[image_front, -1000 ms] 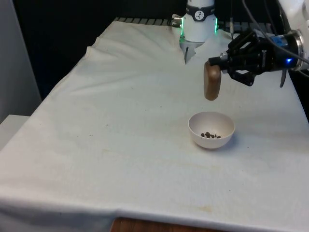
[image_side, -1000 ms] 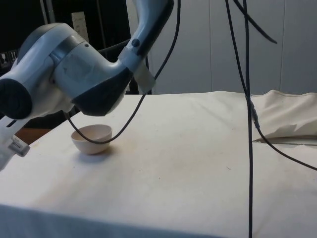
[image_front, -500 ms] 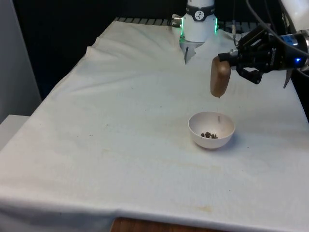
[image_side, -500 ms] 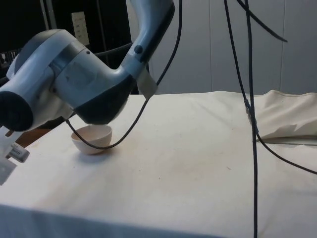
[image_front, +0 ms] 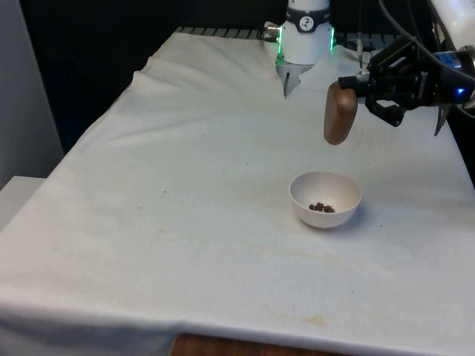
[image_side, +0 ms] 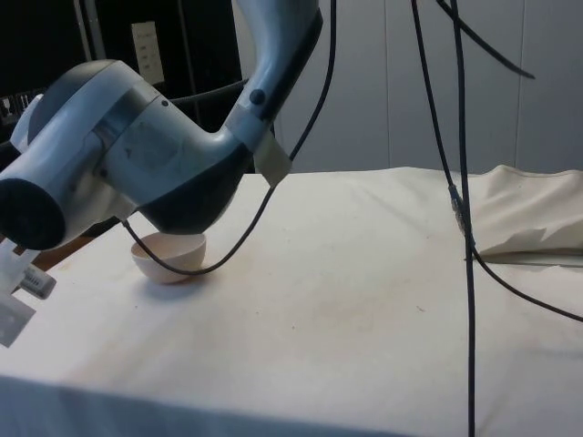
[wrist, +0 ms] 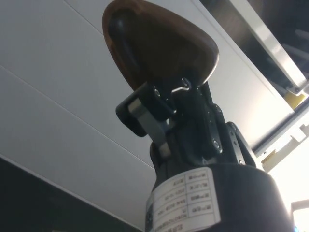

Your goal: Pour the coffee beans from the cup into the bowl.

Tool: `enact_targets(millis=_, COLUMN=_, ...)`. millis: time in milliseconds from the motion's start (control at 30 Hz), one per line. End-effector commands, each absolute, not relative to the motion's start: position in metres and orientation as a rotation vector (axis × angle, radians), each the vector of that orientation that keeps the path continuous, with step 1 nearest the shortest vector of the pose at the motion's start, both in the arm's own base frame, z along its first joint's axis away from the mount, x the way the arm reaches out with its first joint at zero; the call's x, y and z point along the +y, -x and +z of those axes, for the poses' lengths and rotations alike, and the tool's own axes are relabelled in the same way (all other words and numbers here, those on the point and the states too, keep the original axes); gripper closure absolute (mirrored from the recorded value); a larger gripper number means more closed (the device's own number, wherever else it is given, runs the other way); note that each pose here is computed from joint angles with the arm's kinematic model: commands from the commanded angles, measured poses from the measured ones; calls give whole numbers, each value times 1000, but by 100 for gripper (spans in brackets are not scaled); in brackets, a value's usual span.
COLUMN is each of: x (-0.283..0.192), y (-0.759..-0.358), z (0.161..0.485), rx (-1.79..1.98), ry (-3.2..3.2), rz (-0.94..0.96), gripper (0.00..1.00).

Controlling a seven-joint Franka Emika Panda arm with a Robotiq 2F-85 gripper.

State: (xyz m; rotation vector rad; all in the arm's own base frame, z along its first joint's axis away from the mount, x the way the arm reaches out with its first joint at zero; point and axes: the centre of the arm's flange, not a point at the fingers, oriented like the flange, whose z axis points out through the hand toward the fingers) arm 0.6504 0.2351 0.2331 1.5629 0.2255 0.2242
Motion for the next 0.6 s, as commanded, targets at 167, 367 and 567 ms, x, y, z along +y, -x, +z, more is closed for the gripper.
enact_targets(millis=167, x=236, y=-651, z=233, rx=225, ry=-1566, rz=225, gripper=100)
enact_targets(millis=367, x=236, y=-650, z=233, rx=219, ry=-1565, rz=232, gripper=100)
enact_targets(millis=567, x=234, y=-652, z=234, rx=209, ry=-1593, rz=236, gripper=100)
